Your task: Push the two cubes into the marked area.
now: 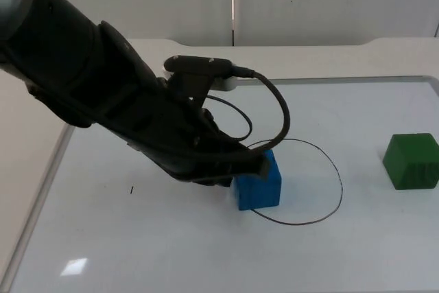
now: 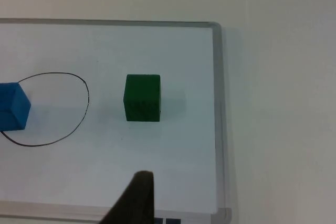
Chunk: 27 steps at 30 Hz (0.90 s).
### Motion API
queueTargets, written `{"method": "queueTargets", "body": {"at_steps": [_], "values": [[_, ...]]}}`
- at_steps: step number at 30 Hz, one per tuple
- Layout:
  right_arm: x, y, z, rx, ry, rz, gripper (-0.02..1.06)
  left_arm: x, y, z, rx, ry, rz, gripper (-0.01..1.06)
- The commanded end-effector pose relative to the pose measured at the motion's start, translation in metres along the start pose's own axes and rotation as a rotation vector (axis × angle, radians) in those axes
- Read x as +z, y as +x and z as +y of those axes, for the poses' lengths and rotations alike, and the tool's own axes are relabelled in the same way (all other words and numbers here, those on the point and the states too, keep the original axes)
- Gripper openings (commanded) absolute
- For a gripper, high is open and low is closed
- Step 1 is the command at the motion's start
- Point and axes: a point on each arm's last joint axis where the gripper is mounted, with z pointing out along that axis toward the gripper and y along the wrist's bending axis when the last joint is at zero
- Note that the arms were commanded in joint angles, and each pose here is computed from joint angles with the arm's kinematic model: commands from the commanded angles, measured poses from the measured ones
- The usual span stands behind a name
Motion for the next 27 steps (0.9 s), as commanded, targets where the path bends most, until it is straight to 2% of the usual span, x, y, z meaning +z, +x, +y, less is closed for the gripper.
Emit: {"method": "queueTargets", "body": {"at_steps": [1, 8, 12, 27], "values": [[-0.0001, 0.0003, -0.0002, 0.003, 0.004, -0.006, 1.05, 0.0008, -0.0007, -0.0068, 0.006, 0.005, -0.008, 0.00], [-0.0001, 0.0003, -0.0002, 0.003, 0.004, -0.006, 1.05, 0.0007, -0.0028, -0.0053, 0.003, -0.014, -0.026, 0.00], [-0.0001, 0.0003, -0.0002, 0.003, 0.004, -0.006, 1.05, 0.0005, -0.0090, -0.0095, -0.001, 0.018, -0.028, 0.00], [-0.0001, 0.0003, -0.0002, 0.003, 0.004, -0.006, 1.05, 0.0041, -0.0038, -0.0124, -0.017, 0.058, 0.015, 0.00]]}}
